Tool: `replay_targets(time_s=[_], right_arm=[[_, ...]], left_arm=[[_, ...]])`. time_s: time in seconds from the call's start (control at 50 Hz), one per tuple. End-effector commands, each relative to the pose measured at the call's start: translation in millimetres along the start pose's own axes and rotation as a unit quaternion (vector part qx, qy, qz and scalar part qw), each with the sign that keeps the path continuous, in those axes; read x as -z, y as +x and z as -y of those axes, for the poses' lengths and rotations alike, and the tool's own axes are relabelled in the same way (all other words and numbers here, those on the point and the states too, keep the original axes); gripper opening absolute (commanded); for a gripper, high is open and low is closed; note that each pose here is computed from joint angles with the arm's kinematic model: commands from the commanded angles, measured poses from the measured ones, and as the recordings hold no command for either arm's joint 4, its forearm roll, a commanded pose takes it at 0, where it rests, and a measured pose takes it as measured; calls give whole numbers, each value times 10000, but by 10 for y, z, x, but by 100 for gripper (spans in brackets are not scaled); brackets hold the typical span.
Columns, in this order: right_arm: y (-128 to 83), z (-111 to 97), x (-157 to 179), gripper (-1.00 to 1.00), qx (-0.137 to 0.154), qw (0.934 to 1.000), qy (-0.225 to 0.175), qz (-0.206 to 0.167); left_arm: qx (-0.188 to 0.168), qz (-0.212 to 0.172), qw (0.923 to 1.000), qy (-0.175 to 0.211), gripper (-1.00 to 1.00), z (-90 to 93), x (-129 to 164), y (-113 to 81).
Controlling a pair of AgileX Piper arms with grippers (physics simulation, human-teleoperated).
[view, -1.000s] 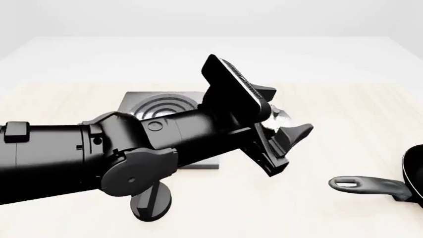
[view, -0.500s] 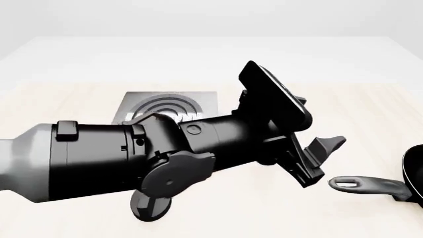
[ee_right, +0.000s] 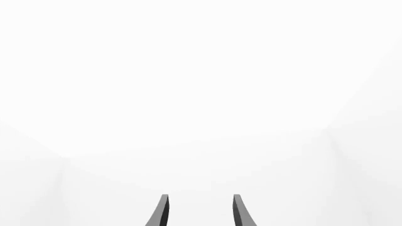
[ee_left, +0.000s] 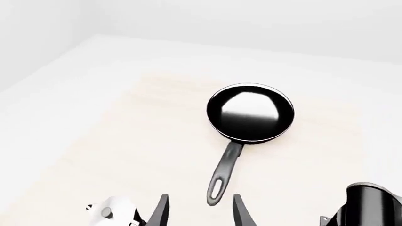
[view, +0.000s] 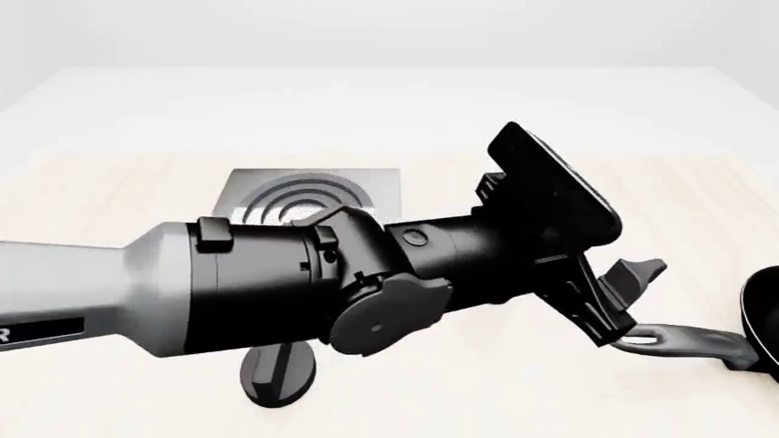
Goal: Put the frying pan on the stove.
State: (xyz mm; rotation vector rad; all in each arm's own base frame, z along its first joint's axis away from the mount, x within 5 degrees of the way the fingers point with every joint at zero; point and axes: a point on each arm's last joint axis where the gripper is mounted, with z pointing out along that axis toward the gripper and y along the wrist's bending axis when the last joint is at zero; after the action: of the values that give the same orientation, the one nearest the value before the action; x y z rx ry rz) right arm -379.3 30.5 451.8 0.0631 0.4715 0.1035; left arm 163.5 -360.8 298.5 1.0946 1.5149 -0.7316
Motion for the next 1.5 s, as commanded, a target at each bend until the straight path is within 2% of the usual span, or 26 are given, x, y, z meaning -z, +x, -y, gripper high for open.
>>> replay_targets(time_s=[0.02,0.28,0.8,1.5], right_arm=[[-30,45,36,100,-24,10000,-30,3],[-59,73,74,100,-33,10000,-54,24],[-97,84,115,100,-112,9999,-77,102],[-99,155,108,100,-99,9999,-111,63]], left_arm=[[26,-134,9999,-23,100,-26,-176,45],[17,-211,9998,-12,100,-26,-316,41],[-67,-263,9995,172,100,125,-492,-62],[32,-315,9992,252,100,213,-758,-35]])
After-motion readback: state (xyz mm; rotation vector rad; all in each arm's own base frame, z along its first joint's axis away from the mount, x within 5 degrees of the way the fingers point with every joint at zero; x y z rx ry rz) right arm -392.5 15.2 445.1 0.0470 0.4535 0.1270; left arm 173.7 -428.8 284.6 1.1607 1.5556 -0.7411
